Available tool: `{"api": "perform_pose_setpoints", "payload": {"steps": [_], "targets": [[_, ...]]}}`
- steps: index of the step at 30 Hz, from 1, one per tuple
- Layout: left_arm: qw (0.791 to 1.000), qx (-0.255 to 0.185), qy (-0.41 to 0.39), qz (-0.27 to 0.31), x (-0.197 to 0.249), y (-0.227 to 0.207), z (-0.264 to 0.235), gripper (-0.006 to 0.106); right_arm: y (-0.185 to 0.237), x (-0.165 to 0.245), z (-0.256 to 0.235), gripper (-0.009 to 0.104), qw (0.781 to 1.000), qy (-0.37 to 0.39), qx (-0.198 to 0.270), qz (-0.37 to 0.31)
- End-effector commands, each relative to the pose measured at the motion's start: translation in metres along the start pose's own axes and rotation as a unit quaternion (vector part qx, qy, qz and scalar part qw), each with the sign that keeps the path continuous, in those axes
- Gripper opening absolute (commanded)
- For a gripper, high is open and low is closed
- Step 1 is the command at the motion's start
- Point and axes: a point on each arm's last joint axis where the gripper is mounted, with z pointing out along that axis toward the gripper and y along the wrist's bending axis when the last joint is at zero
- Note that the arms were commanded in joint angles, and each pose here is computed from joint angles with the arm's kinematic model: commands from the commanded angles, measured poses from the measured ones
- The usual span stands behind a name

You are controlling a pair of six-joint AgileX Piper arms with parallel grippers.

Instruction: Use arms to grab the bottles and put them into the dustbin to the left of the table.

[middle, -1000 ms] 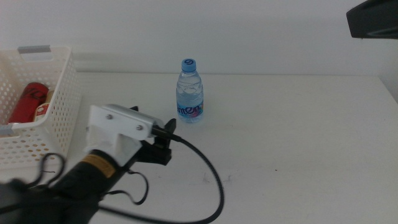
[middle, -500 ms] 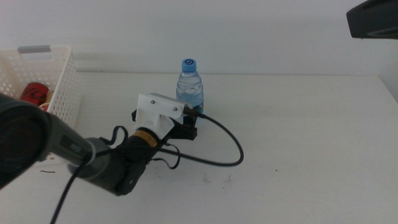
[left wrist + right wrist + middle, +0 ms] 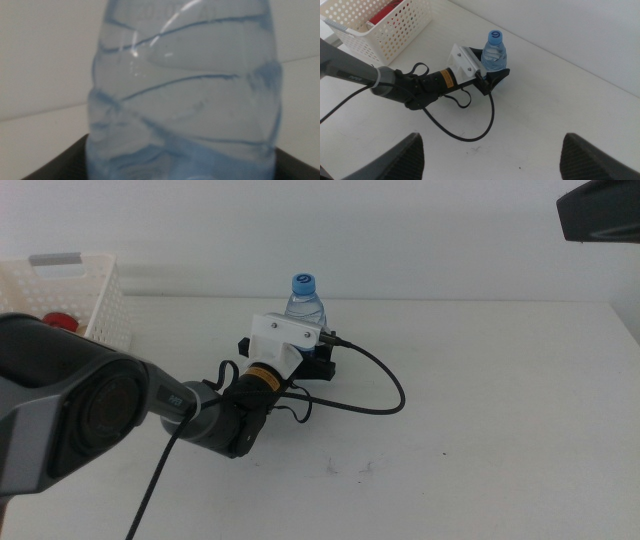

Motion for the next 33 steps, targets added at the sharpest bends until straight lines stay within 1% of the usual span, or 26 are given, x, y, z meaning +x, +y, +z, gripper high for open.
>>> {"api": "perform_pose_setpoints", "payload": {"steps": [1, 4, 6, 7, 9, 10, 13, 14, 15, 16, 17, 19, 22, 25, 26, 29, 30, 32, 33], "targets": [[1.0, -0.005, -0.008, 0.01, -0.003, 0.002, 0.008, 0.094, 0.0, 0.0, -0.003, 0.093, 1.0, -0.006, 0.0, -0.001], [1.0, -0.01, 0.002, 0.027, -0.004, 0.002, 0.014, 0.094, 0.0, 0.0, -0.003, 0.093, 1.0, -0.006, 0.0, -0.001], [1.0, -0.014, 0.002, 0.023, -0.005, 0.003, 0.016, 0.093, 0.0, 0.0, -0.003, 0.093, 1.0, -0.006, 0.0, -0.001], [1.0, -0.017, 0.0, 0.021, -0.005, 0.003, 0.016, 0.09, 0.0, 0.0, -0.003, 0.093, 1.0, -0.006, 0.0, -0.001], [1.0, -0.019, -0.008, 0.02, -0.009, 0.004, 0.015, 0.082, 0.0, 0.0, -0.003, 0.093, 1.0, -0.006, 0.0, -0.001], [1.0, -0.019, -0.006, 0.02, -0.013, 0.004, 0.012, 0.074, 0.0, 0.0, -0.003, 0.093, 1.0, -0.006, 0.0, -0.001], [0.997, -0.021, 0.037, 0.057, -0.03, 0.003, -0.006, 0.05, 0.0, 0.0, -0.003, 0.093, 1.0, -0.006, 0.0, -0.001], [0.997, -0.025, 0.054, 0.049, -0.04, 0.001, -0.015, 0.043, 0.0, 0.0, -0.003, 0.093, 1.0, -0.006, 0.0, -0.001], [0.997, -0.031, 0.063, 0.028, -0.053, 0.001, -0.023, 0.038, 0.0, 0.0, -0.003, 0.093, 1.0, -0.006, 0.0, -0.001], [0.997, -0.034, 0.074, -0.008, -0.065, 0.0, -0.033, 0.033, 0.0, 0.0, -0.003, 0.093, 1.0, -0.006, 0.0, -0.001], [0.995, -0.03, 0.09, -0.04, -0.077, -0.002, -0.044, 0.028, 0.0, 0.0, -0.003, 0.093, 1.0, -0.006, 0.0, -0.001], [0.988, -0.024, 0.134, -0.07, -0.097, -0.006, -0.064, 0.023, 0.0, 0.0, -0.003, 0.093, 1.0, -0.006, 0.0, -0.001], [0.97, -0.036, 0.215, -0.106, -0.126, -0.009, -0.095, 0.02, 0.0, 0.0, -0.003, 0.093, 1.0, -0.006, 0.0, -0.001], [0.945, -0.055, 0.284, -0.152, -0.149, -0.013, -0.127, 0.021, 0.0, 0.0, -0.003, 0.093, 1.0, -0.006, 0.0, -0.001], [0.938, -0.057, 0.306, -0.155, -0.154, -0.014, -0.138, 0.021, 0.0, 0.0, -0.003, 0.093, 1.0, -0.006, 0.0, -0.001], [0.928, -0.061, 0.343, -0.132, -0.174, -0.01, -0.161, 0.021, 0.0, 0.0, -0.003, 0.093, 1.0, -0.006, 0.0, -0.001], [0.921, -0.069, 0.358, -0.14, -0.181, -0.004, -0.165, 0.021, 0.0, 0.0, -0.003, 0.093, 1.0, -0.006, 0.0, -0.001], [0.894, -0.081, 0.412, -0.158, -0.203, 0.011, -0.174, 0.021, 0.0, 0.0, -0.003, 0.093, 1.0, -0.006, 0.0, -0.001], [0.885, -0.08, 0.433, -0.15, -0.214, 0.02, -0.175, 0.021, 0.0, 0.0, -0.003, 0.093, 1.0, -0.006, 0.0, -0.001]]}}
